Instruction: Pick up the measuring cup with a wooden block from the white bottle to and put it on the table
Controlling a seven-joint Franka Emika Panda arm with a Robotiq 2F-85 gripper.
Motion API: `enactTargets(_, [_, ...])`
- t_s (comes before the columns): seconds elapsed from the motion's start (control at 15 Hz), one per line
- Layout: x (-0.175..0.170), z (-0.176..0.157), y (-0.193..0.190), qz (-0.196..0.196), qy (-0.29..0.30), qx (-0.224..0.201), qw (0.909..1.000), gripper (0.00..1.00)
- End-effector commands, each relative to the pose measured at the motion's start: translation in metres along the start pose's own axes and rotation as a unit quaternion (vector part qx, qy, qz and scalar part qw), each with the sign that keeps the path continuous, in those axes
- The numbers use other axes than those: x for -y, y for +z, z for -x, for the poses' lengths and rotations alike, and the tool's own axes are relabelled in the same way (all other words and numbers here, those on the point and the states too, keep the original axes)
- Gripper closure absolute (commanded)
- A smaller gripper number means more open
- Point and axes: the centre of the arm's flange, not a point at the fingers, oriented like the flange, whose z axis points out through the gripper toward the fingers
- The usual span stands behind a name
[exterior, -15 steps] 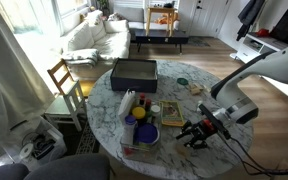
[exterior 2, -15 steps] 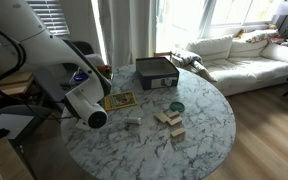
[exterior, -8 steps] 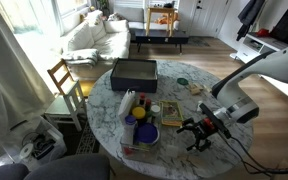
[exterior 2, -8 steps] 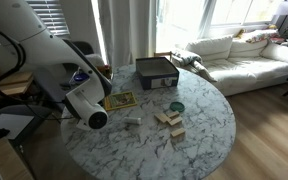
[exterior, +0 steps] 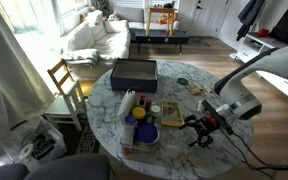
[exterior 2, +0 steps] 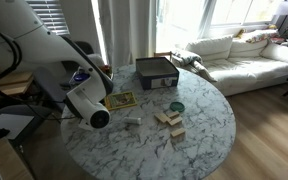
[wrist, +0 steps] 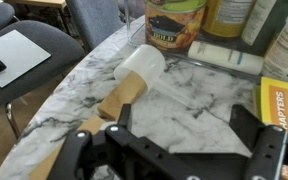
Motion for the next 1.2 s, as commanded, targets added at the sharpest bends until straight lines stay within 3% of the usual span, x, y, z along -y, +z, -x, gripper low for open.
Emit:
enactTargets(0.0, [-0.007, 0.018, -0.034, 0.013, 0.0, -0.021, 0.9997, 0.0])
enactTargets(0.27, [-0.006, 0.027, -0.046, 0.035, -0.006, -0.01, 0.9993, 0.0])
enactTargets(0.47, [-0.003, 0.031, -0.03, 0.058, 0.001, 0.041, 0.9975, 0.0])
enactTargets(0.53, [0.0, 0.03, -0.033, 0.04, -0.009, 0.017, 0.999, 0.0])
enactTargets(0.8, [-0.003, 0.033, -0.028, 0.051, -0.007, 0.036, 0.998, 0.0])
enactTargets(1.13, [-0.004, 0.037, -0.033, 0.049, -0.006, 0.022, 0.9985, 0.0])
